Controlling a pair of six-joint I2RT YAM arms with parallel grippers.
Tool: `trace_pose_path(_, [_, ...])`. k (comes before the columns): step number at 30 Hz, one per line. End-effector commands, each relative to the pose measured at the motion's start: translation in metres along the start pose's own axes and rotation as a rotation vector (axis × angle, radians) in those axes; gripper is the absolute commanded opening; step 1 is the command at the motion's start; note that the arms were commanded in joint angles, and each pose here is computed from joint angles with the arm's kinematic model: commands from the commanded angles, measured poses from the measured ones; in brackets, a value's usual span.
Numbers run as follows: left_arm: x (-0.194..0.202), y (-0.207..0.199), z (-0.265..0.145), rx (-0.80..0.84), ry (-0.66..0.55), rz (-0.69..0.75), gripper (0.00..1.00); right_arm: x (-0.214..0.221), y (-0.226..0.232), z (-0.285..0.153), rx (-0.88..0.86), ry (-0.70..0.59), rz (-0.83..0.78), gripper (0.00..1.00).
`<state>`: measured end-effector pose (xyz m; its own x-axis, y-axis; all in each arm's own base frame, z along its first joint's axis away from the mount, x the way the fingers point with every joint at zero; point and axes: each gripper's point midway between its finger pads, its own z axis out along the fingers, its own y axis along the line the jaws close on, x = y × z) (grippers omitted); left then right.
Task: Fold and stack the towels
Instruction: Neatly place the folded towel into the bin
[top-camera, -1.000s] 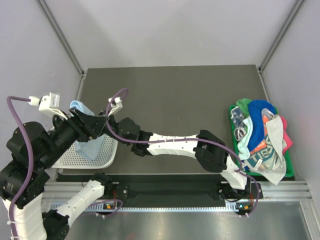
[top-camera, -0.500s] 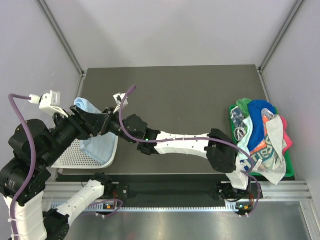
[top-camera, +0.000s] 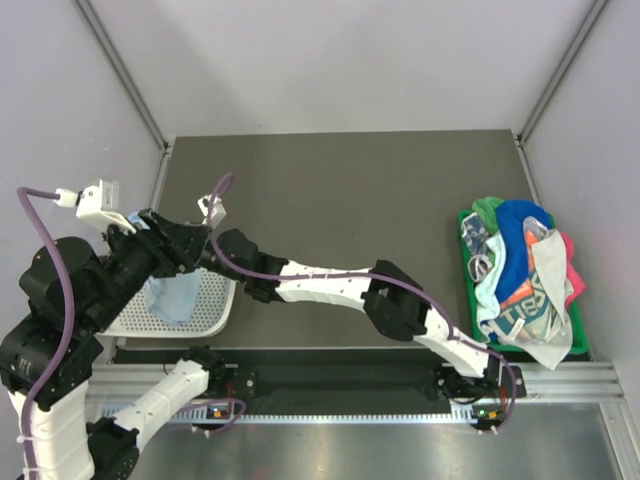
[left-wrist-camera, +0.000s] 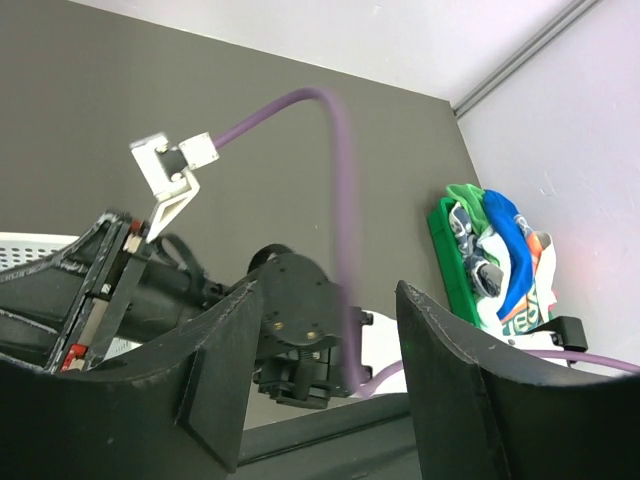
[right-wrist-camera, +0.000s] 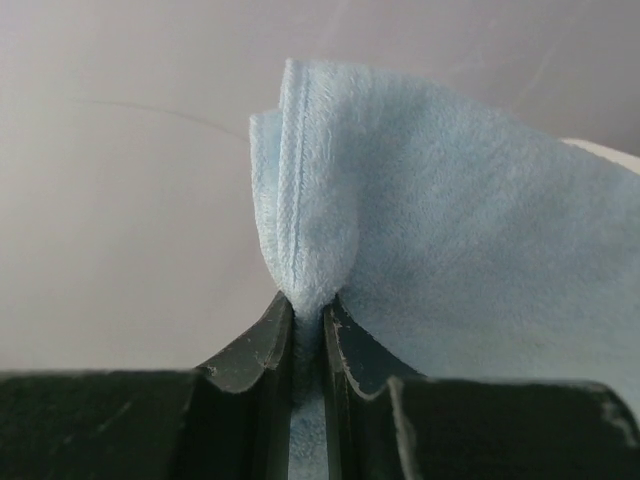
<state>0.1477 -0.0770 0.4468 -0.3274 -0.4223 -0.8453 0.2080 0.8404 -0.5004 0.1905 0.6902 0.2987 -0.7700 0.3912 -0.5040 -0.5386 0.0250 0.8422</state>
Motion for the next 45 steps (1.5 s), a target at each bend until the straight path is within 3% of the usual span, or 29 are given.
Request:
trace_pose_path(1, [-0.01,-0.001,0.006,-0.011,-0.026,0.023,0.61,-0.03,0.042,0.002,-0.094,-0.049,0.004,0.0])
trace_pose_path(17, [-0.006,-0.007,0.012,0.023,-0.008,-0.002,0.61,-0.076,0.072,-0.07,-0.112,-0.164,-0.012,0.0])
trace_pose_path(28, [-0.011,-0.011,0.011,0.035,-0.025,-0.011,0.61,-0.087,0.077,-0.092,-0.118,-0.184,-0.001,0.0])
trace_pose_path(45, [-0.016,-0.007,0.009,0.008,-0.045,0.007,0.61,-0.057,0.041,-0.059,-0.045,-0.079,0.007,0.0])
